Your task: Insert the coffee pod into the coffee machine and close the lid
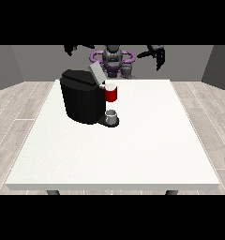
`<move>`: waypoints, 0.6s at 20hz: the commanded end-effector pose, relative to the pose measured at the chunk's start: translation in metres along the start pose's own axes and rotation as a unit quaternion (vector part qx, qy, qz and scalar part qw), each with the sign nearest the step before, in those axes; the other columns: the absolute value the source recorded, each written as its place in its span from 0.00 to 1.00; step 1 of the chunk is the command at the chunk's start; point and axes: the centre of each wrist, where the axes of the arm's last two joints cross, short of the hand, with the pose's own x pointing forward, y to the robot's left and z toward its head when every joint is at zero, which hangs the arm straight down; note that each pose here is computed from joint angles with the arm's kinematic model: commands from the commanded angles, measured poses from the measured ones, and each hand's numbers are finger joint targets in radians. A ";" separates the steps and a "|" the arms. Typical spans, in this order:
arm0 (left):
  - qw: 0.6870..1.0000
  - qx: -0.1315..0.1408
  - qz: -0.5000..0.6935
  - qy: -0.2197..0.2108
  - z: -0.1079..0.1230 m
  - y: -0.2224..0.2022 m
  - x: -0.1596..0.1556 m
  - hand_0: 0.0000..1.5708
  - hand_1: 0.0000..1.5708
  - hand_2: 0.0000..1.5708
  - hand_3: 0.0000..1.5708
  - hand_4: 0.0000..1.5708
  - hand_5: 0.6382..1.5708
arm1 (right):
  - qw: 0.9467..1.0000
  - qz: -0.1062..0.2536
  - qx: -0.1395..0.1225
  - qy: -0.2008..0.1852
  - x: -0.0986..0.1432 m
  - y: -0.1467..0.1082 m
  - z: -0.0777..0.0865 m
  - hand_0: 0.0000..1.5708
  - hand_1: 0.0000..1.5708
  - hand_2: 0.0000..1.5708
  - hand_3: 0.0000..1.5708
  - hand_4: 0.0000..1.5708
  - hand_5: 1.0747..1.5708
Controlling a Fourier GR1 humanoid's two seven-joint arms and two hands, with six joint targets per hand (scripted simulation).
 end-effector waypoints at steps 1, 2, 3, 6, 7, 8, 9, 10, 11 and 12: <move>0.999 -0.004 0.011 -0.042 -0.005 -0.005 0.017 0.00 0.00 0.00 0.00 0.27 1.00 | 1.000 -0.017 -0.018 -0.010 0.022 -0.028 -0.024 0.00 0.00 0.00 0.00 0.00 1.00; 1.000 -0.002 0.014 -0.010 -0.002 -0.019 0.007 0.00 0.00 0.00 0.00 0.29 1.00 | 1.000 -0.017 -0.008 0.022 0.016 -0.034 -0.027 0.00 0.00 0.00 0.00 0.07 1.00; 1.000 0.005 -0.006 -0.029 0.004 0.013 0.021 0.00 0.00 0.00 0.00 0.26 1.00 | 1.000 -0.021 -0.007 0.005 0.020 -0.011 -0.023 0.00 0.00 0.00 0.00 0.11 1.00; 0.999 -0.025 0.011 -0.034 0.014 -0.012 0.005 0.00 0.00 0.00 0.00 0.25 1.00 | 0.997 -0.057 -0.039 0.038 -0.007 -0.026 -0.021 0.00 0.00 0.00 0.00 0.05 1.00; 0.997 -0.005 -0.001 -0.079 0.001 -0.004 0.029 0.00 0.00 0.00 0.00 0.25 1.00 | 0.996 -0.083 -0.021 0.004 0.020 -0.017 -0.036 0.00 0.00 0.00 0.00 0.12 1.00; 0.998 -0.008 0.012 -0.054 0.003 -0.007 0.033 0.00 0.00 0.00 0.00 0.25 1.00 | 0.996 -0.080 -0.024 0.029 0.015 -0.019 -0.036 0.00 0.00 0.00 0.00 0.06 1.00; 0.998 -0.013 0.005 -0.066 0.001 -0.017 0.036 0.00 0.00 0.00 0.00 0.23 1.00 | 0.996 -0.078 -0.029 0.034 0.019 -0.020 -0.045 0.00 0.00 0.00 0.00 0.08 1.00; 0.999 -0.016 0.011 -0.036 0.005 -0.011 0.038 0.00 0.00 0.00 0.00 0.24 1.00 | 0.995 -0.079 -0.027 0.053 0.011 -0.013 -0.040 0.00 0.00 0.00 0.00 0.06 1.00; 0.999 0.009 -0.007 -0.053 0.006 -0.011 0.042 0.00 0.00 0.00 0.00 0.24 1.00 | 0.995 -0.083 -0.021 0.053 -0.001 -0.026 -0.034 0.00 0.00 0.00 0.00 0.11 1.00; 0.998 0.014 -0.006 -0.064 0.017 -0.002 0.032 0.00 0.00 0.00 0.00 0.23 1.00 | 0.995 -0.086 -0.014 0.045 0.021 -0.021 -0.046 0.00 0.00 0.00 0.00 0.11 1.00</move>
